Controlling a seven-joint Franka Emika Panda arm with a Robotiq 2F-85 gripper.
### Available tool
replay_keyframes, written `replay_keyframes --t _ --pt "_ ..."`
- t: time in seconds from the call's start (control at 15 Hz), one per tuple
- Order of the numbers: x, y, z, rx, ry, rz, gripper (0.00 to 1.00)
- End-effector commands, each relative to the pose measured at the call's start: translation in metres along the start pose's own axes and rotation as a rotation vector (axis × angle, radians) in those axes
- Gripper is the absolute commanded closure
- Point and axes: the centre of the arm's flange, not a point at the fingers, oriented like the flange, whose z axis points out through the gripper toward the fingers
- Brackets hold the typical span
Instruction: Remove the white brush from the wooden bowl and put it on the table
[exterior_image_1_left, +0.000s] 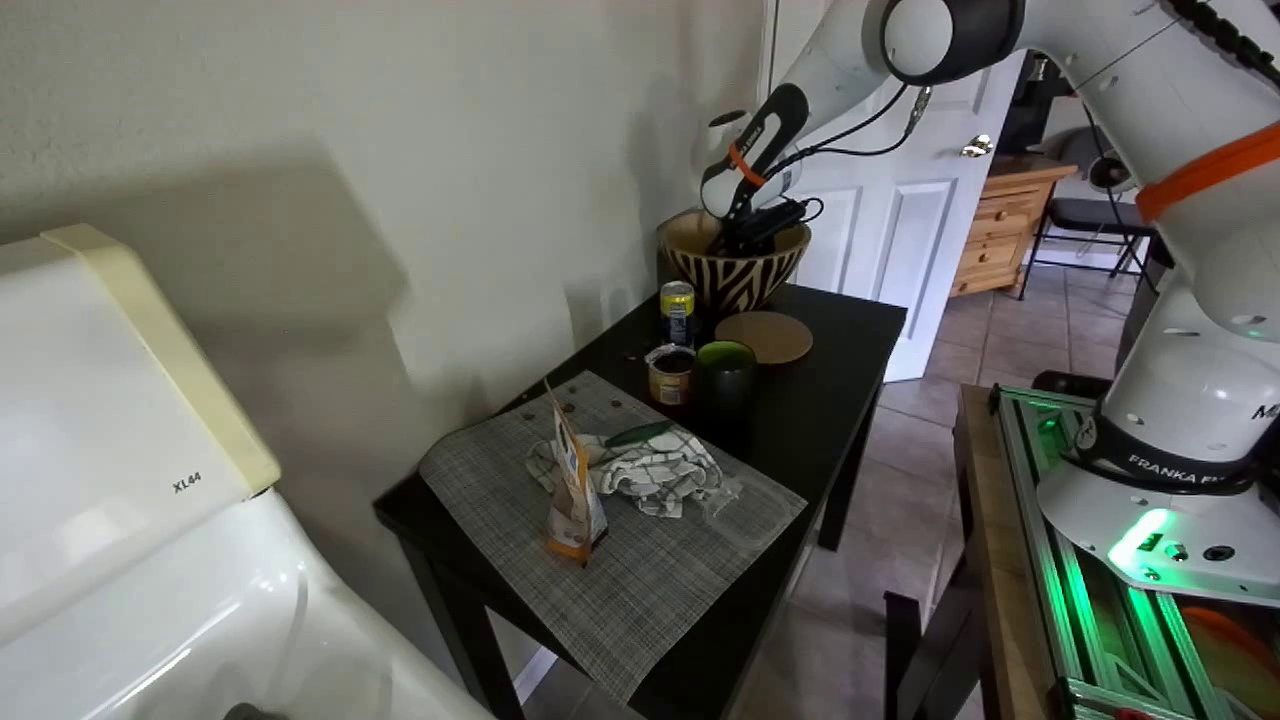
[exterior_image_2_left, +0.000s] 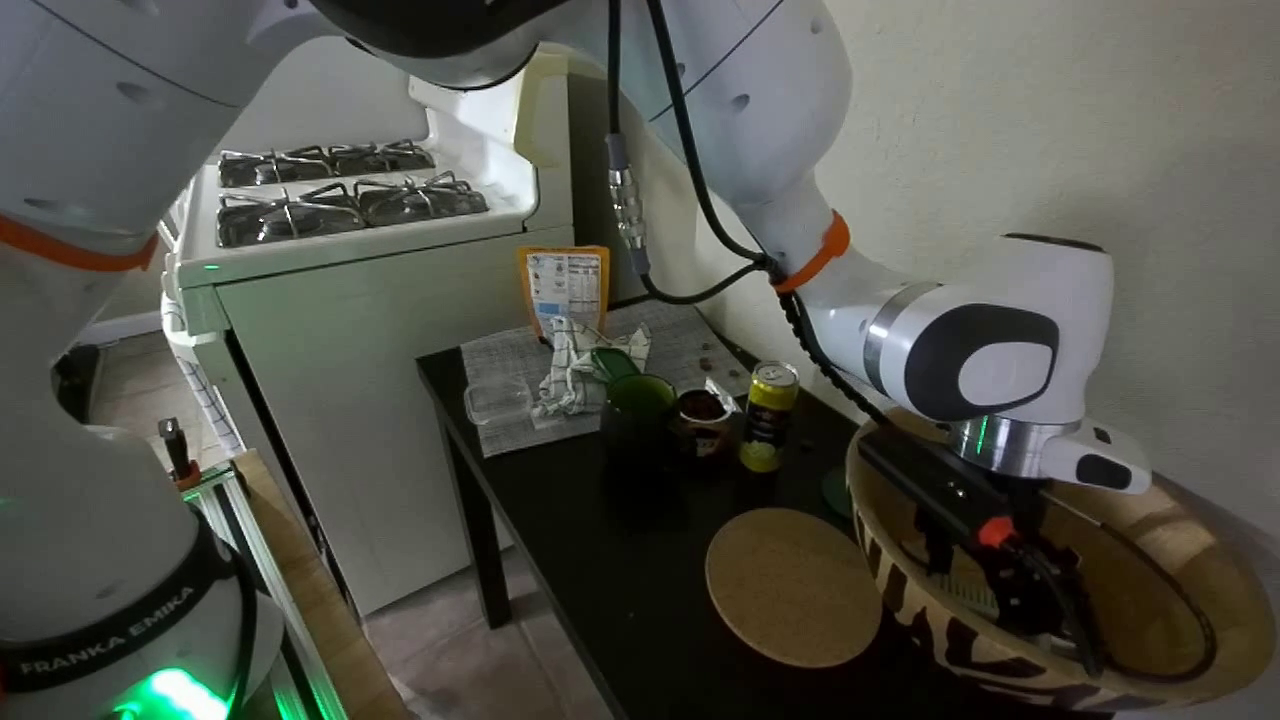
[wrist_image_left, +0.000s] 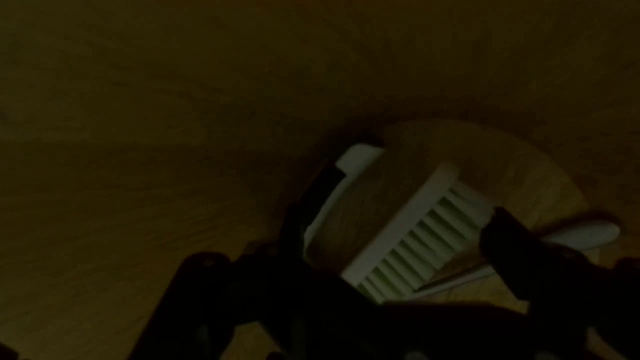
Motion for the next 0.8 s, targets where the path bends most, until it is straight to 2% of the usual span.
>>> replay_keyframes --t 0.0,0.13,0.4,0.47,0.73 --pt "-0.002 -0.013 0.021 -0.031 -0.003 0.035 0.41" --pt "-0.001 -0.015 0.023 -0.036 -0.001 0.036 0.57" --pt "0.008 -0.009 0.002 -0.021 0.004 0.023 0.88" --pt "0.011 -0.006 -0.005 -0.018 0.009 0.023 0.93" --pt "0.024 0.012 -0.041 0.018 -0.001 0.001 0.92"
